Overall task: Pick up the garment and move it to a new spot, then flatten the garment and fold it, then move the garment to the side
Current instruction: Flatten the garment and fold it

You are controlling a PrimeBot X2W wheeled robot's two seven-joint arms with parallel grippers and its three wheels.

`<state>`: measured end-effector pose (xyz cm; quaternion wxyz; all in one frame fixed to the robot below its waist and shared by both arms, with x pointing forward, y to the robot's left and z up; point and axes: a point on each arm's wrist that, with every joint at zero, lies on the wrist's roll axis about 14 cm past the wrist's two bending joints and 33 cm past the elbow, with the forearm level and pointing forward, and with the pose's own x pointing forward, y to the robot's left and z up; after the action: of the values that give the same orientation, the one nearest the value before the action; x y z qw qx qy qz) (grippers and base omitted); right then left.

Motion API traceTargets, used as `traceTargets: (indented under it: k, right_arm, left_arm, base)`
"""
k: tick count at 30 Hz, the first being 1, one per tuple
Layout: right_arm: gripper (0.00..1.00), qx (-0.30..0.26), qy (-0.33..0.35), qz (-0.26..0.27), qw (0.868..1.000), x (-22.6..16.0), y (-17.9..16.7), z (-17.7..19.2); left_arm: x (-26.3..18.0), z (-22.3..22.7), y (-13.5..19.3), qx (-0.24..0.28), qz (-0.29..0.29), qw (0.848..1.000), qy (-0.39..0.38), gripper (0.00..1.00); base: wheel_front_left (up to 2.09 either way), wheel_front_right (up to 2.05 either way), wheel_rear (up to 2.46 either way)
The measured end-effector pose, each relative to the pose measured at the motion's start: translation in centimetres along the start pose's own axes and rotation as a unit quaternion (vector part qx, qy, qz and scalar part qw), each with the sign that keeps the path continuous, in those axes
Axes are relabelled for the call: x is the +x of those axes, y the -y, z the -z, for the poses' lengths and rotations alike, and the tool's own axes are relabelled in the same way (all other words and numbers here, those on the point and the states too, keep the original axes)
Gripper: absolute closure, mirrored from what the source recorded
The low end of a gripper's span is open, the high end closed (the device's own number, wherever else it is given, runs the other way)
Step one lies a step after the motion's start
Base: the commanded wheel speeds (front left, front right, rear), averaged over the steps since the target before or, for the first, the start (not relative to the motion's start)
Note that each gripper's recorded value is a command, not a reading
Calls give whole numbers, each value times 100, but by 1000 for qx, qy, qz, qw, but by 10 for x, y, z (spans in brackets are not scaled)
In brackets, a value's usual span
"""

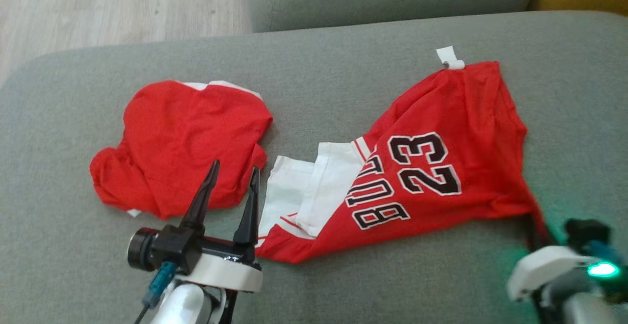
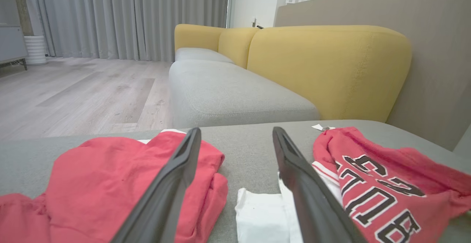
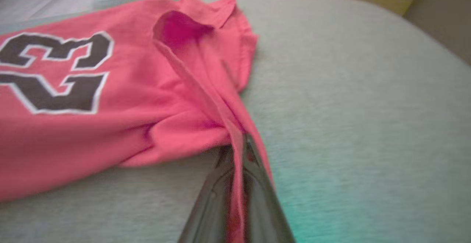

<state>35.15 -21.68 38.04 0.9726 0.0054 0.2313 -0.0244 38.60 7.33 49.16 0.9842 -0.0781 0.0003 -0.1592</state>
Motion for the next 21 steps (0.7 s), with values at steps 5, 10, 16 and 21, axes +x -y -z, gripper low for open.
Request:
traceTargets:
  k: [5, 10, 16, 21]
  right_arm:
    - [100, -6, 20, 75, 997, -12, 50, -16]
    - [0, -13, 26, 94, 995, -19, 63, -21]
    - [0, 14, 120, 58, 991, -13, 40, -65]
    - [0, 27, 227, -30, 973, -17, -17, -112]
  left_arm:
    - [1, -5, 4, -2, 5, 1000, 9, 0]
    - [2, -5, 9, -5, 12, 1000, 9, 0]
    - [1, -3, 5, -8, 6, 1000, 8, 0]
    - [-1, -4, 0, -5, -1, 1000, 9, 0]
  base:
    - [0, 0, 0]
    - [0, 0, 0]
    - [0, 0, 0]
    - [0, 0, 0]
